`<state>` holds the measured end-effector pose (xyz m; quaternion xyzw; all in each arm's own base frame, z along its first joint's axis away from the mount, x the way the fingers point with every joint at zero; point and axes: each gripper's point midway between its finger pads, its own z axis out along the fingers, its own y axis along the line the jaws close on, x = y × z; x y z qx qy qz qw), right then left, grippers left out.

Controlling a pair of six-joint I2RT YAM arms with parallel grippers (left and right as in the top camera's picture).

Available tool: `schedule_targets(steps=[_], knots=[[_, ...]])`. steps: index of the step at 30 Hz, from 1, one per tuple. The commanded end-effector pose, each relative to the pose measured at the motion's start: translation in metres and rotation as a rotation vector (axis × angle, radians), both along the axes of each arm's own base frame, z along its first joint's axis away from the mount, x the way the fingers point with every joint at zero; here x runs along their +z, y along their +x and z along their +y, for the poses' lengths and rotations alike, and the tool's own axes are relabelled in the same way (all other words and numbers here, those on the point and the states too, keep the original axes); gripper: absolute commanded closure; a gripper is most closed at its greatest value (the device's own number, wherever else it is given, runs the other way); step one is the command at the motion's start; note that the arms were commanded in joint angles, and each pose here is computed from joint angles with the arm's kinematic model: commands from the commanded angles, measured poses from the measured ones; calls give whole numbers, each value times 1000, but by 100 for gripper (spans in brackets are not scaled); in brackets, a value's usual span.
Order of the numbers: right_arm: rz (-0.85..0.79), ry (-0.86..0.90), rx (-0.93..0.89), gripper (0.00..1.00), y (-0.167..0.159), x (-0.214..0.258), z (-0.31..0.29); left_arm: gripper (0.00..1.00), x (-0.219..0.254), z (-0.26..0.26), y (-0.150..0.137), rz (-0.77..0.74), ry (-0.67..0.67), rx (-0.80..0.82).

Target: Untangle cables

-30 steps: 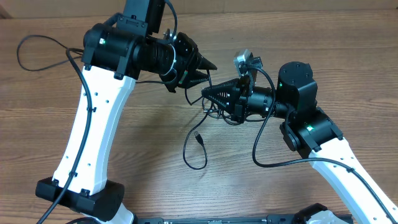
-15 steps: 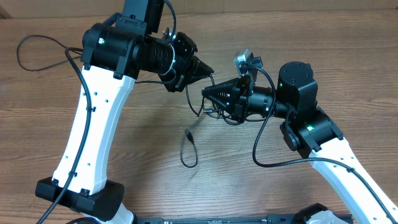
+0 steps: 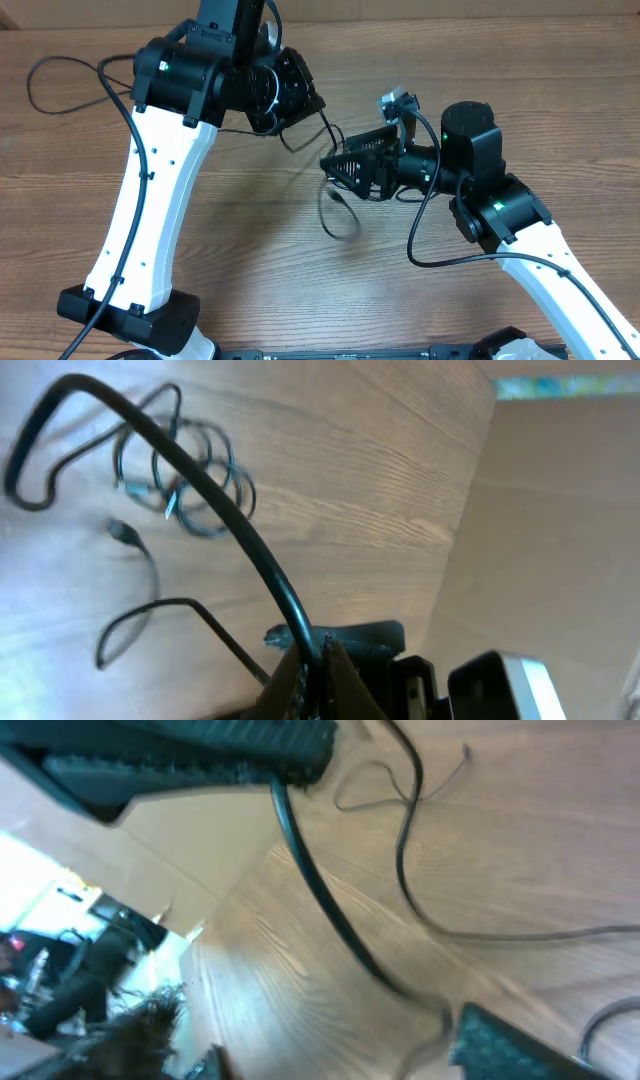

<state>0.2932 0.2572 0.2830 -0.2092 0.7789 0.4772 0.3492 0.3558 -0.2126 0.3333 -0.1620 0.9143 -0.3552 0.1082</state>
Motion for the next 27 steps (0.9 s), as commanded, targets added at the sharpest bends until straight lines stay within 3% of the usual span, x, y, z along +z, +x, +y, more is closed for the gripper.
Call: schedule_targets(steps=[1, 7, 12, 18, 27], knots=[[-7, -24, -56, 2, 7, 2, -6, 96, 40, 5, 0, -239, 40, -105], [32, -111, -182, 0, 20, -18, -22, 96, 115, 9, -16, -522, 32, -172], [48, -124, -186, 0, 19, -22, -23, 96, 134, 19, -24, -596, 56, -145], [67, -134, -185, 0, 17, -26, -24, 96, 115, 45, -19, -506, 165, -4], [95, -151, -184, 0, 13, -32, -26, 96, 81, 102, -22, -386, 439, 155]])
